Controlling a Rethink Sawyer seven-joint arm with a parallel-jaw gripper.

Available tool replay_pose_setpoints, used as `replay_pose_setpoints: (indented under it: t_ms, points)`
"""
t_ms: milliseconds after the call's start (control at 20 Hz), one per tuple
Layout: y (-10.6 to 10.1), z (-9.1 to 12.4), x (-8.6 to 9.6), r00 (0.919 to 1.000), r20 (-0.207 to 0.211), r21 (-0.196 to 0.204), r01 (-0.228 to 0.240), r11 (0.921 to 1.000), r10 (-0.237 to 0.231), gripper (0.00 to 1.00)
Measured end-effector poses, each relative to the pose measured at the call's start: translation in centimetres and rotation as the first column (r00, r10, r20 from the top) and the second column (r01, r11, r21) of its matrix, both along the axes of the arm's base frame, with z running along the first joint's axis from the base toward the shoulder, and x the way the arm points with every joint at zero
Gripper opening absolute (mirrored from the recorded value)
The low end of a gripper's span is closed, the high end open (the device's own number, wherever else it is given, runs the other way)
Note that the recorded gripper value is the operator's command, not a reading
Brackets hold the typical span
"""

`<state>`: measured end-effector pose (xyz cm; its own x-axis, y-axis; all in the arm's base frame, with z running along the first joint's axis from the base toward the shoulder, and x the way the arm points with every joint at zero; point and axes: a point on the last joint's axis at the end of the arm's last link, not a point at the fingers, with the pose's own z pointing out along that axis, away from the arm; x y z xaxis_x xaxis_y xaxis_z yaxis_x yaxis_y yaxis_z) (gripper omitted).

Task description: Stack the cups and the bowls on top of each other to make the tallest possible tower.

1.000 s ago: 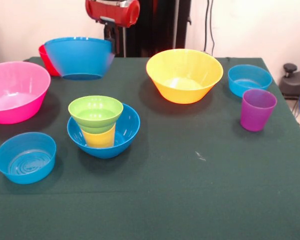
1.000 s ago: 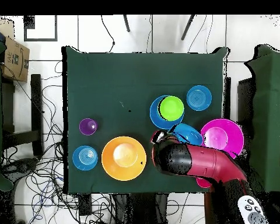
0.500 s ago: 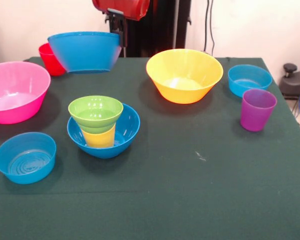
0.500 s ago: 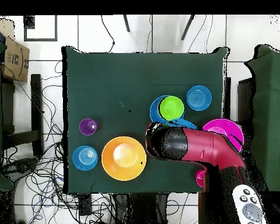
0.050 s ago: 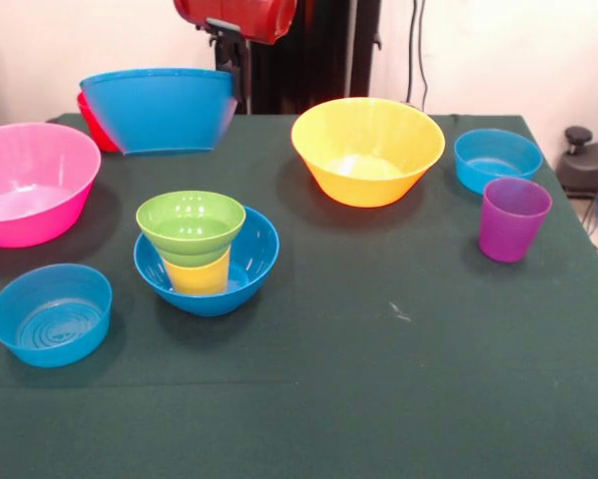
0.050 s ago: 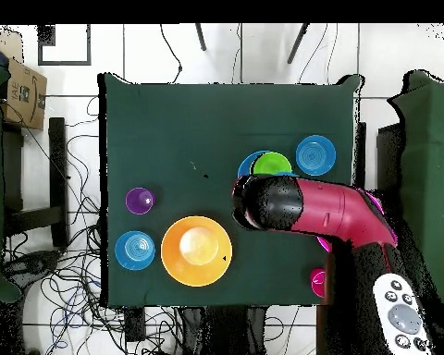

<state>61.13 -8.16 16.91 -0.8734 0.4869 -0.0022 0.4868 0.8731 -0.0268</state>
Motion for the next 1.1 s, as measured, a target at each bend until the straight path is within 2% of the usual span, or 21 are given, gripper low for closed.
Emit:
replay_pose_setpoints:
  t_ms: [400, 1100]
  points:
    - [-0.2, 0.4, 0.8, 0.9997, -0.018, 0.014, 0.018, 0.9997, -0.018, 0.00]
    - [0.5, 1.4, 0.7, 0.9928, -0.108, 0.073, 0.060, 0.9955, -0.052, 0.00]
